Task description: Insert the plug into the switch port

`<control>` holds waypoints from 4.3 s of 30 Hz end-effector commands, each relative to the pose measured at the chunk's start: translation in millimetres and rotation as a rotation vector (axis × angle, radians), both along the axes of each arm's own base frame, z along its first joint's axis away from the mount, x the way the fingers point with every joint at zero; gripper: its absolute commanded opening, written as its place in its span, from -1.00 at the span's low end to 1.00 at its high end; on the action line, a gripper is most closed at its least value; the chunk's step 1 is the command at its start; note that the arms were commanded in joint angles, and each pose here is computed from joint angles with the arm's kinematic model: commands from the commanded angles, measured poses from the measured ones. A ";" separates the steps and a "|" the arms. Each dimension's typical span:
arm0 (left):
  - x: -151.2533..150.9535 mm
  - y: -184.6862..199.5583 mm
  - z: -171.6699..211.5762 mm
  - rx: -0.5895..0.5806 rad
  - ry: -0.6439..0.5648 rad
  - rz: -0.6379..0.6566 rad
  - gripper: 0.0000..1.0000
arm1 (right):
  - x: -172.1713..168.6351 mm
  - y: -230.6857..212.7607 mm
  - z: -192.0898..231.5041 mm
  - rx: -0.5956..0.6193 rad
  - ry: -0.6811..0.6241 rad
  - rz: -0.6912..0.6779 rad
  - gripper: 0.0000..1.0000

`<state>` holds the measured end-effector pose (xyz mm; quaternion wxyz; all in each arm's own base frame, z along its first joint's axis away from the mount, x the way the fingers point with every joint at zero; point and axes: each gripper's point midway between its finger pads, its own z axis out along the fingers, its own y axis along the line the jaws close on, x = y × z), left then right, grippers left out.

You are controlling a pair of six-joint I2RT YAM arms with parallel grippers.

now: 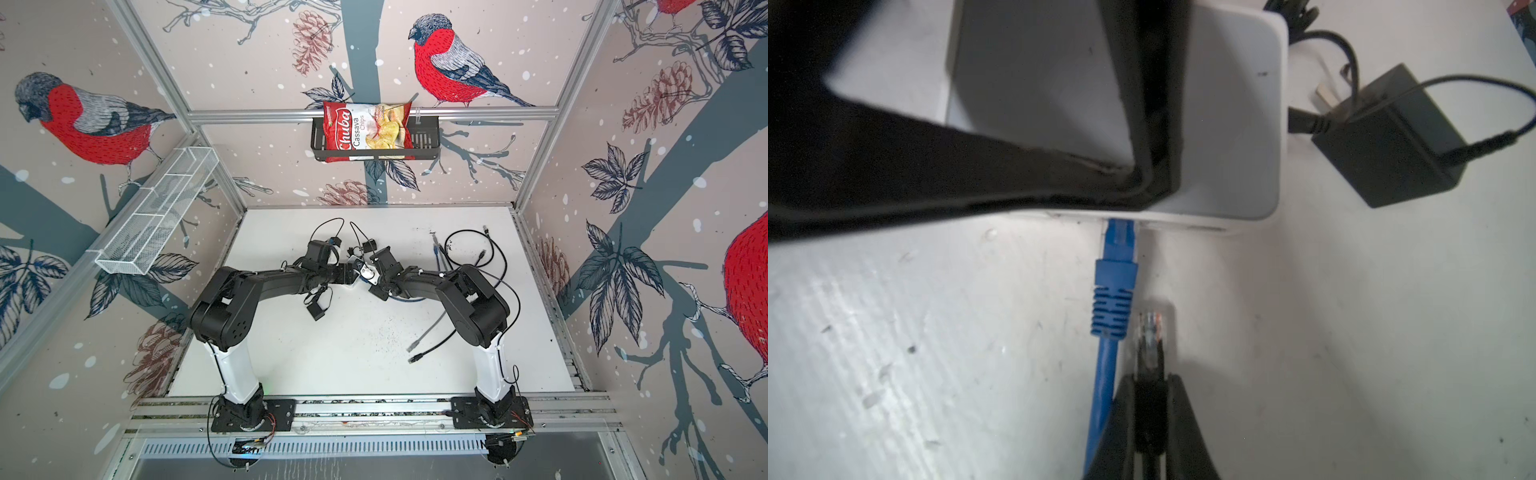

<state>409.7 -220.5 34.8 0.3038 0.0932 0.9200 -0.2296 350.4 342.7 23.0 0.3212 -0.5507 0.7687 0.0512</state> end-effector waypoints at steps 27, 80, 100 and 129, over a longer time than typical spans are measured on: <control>-17.8 -18.7 8.6 0.015 0.002 -0.037 0.53 | -19.0 -4.2 0.9 0.046 0.031 -0.037 -0.94; -48.0 -35.9 -15.6 -0.061 0.045 -0.204 0.37 | -6.2 29.0 40.0 0.252 -0.214 0.116 -0.94; -34.1 -1.4 30.4 -0.040 -0.053 -0.142 0.79 | -10.4 7.2 16.5 0.194 -0.147 0.021 -0.94; -72.2 8.8 -13.5 0.301 0.026 -0.149 0.78 | 5.6 -0.3 28.0 0.195 -0.125 -0.029 -0.94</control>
